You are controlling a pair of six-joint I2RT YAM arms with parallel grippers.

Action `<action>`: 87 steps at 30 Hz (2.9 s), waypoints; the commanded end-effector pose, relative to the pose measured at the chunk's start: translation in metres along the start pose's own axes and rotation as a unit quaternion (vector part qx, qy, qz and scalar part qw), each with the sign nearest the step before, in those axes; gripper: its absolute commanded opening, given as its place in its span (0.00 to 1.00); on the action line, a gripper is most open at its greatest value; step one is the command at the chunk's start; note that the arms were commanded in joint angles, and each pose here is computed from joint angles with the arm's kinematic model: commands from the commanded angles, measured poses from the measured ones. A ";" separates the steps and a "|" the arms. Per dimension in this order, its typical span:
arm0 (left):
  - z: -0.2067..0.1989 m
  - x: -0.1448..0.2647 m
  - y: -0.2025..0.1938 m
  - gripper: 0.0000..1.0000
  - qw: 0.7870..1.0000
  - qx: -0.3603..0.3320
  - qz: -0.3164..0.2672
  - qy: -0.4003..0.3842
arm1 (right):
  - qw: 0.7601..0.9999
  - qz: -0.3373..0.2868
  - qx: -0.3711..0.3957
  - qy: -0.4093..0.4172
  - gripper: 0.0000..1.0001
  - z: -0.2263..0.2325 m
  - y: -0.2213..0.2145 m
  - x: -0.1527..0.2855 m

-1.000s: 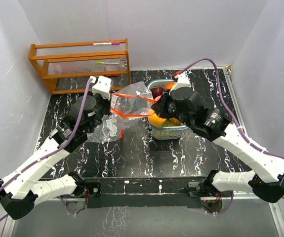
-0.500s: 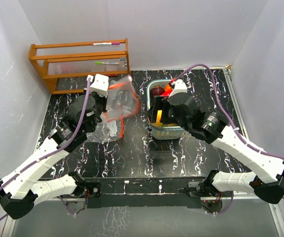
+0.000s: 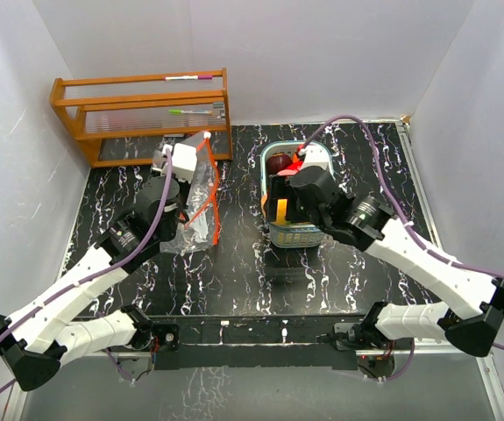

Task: Place the food in the zip-top bag and seal the zipper
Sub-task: Open the zipper of the food storage bag, then pick up the fake fruit from the bin, then place the fake fruit in the zipper food storage bag.

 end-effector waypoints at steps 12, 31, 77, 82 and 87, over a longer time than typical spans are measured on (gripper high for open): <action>-0.036 -0.004 -0.025 0.00 0.998 0.024 0.012 -0.062 | 0.996 -0.020 -0.014 -0.085 0.98 -0.018 -0.009 -0.047; -0.044 -0.002 -0.025 0.00 0.996 0.026 0.004 -0.087 | 0.992 -0.087 -0.029 -0.082 0.71 -0.027 0.001 -0.057; -0.061 0.050 0.037 0.00 0.942 0.220 -0.057 -0.247 | 0.983 -0.076 -0.037 0.164 0.56 0.104 0.021 -0.083; -0.080 0.044 0.022 0.00 0.937 0.227 -0.042 -0.262 | 0.988 -0.074 -0.017 0.137 0.88 0.113 0.022 -0.080; -0.094 0.037 0.006 0.00 0.935 0.235 -0.029 -0.264 | 0.988 -0.047 -0.005 0.144 0.98 0.120 0.012 -0.073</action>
Point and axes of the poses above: each gripper's point midway between its finger pads, its own x axis back along the fingers, its own z axis along the line the jaws close on, y = z × x, the point moved 2 cm from there along x, back along the fingers, and after that the axes turned 12 degrees about -x, right-handed, at the moved point
